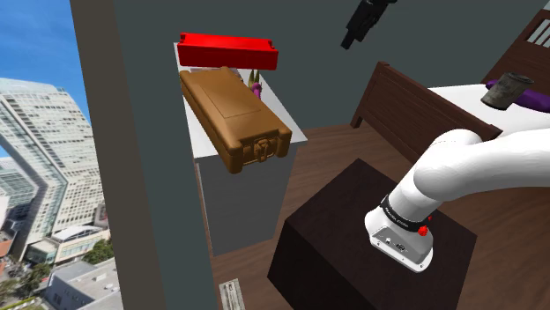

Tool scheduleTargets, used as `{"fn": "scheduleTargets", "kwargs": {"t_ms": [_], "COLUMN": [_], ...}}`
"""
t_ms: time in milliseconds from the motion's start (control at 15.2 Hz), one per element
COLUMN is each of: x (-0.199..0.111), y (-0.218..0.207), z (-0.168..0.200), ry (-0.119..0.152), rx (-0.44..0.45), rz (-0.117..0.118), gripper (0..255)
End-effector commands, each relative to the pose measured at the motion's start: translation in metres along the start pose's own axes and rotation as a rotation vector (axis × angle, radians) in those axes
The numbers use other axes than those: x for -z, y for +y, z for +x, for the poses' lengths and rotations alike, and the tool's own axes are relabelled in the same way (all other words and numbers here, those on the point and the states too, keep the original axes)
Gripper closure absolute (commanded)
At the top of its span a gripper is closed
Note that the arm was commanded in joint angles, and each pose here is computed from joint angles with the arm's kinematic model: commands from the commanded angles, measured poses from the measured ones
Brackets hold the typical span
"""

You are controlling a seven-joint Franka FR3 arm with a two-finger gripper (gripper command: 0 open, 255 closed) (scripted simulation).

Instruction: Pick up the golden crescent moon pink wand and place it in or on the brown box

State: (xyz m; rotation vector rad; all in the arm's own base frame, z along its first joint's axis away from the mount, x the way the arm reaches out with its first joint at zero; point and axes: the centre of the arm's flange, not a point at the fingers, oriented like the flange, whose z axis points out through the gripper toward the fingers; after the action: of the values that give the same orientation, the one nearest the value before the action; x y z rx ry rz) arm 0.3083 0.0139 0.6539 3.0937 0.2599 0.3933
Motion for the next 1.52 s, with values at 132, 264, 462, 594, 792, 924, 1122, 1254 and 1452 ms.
{"fn": "scheduleTargets", "kwargs": {"t_ms": [132, 264, 462, 594, 792, 924, 1122, 1254, 1452], "x": [-0.020, -0.040, -0.071, -0.091, -0.121, -0.141, -0.172, -0.192, -0.222], "y": [0.002, 0.005, 0.008, 0.011, 0.014, 0.017, 0.021, 0.024, 0.029], "z": [0.017, 0.034, 0.059, 0.076, 0.101, 0.118, 0.143, 0.160, 0.185], "ry": [0.000, 0.000, 0.000, 0.000, 0.000, 0.000, 0.000, 0.000, 0.000], "rx": [-0.007, -0.015, -0.026, -0.033, -0.045, -0.052, -0.063, -0.071, -0.082], "rz": [0.002, 0.005, 0.008, 0.011, 0.014, 0.017, 0.020, 0.023, 0.026], "gripper": [0, 0, 0, 0, 0, 0, 0, 0, 0]}}
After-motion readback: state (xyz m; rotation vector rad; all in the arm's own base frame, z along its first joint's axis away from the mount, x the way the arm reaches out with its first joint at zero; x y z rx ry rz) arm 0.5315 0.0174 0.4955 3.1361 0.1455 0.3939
